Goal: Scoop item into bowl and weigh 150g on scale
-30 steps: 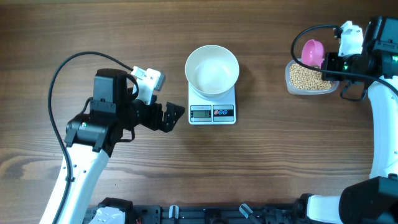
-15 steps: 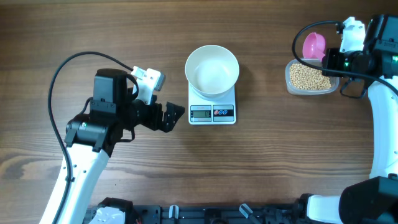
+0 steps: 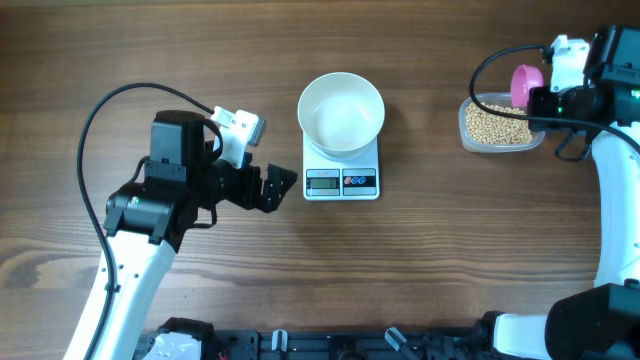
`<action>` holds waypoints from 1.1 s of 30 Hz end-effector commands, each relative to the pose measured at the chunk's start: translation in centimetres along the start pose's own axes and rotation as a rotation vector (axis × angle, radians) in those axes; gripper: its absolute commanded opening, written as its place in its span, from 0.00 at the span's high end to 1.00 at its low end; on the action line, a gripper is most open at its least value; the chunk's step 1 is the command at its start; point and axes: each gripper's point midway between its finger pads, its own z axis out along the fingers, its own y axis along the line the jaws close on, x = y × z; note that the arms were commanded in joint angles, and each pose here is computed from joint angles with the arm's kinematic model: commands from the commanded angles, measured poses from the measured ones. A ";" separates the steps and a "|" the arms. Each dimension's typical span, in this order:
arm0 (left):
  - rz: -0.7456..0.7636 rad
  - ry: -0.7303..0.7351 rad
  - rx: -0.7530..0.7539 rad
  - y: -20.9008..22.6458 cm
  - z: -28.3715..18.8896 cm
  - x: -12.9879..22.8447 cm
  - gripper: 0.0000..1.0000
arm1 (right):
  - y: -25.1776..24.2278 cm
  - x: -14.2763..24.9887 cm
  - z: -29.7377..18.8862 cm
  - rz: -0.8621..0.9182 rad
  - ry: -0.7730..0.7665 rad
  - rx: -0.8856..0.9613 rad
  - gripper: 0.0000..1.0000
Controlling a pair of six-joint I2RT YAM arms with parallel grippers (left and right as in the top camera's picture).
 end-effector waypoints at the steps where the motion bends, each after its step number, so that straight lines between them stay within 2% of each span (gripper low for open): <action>1: -0.015 0.003 0.010 0.0 0.1 0.1 0.00 | -0.5 0.8 0.4 -0.017 0.044 0.034 0.96; 9: -0.015 0.003 0.011 0.0 0.1 0.1 0.00 | 0.0 1.9 0.8 0.003 0.080 0.010 0.96; 19: -0.015 0.003 0.010 0.0 0.1 0.1 0.00 | 0.3 3.9 3.5 -0.006 0.109 0.009 0.96; 28: -0.015 0.003 0.011 0.0 0.1 0.1 0.00 | -0.8 3.4 3.9 -0.032 0.093 0.069 0.96; 33: -0.015 0.003 0.011 0.0 0.1 0.1 0.00 | -0.7 4.1 5.7 -0.030 0.145 0.057 0.96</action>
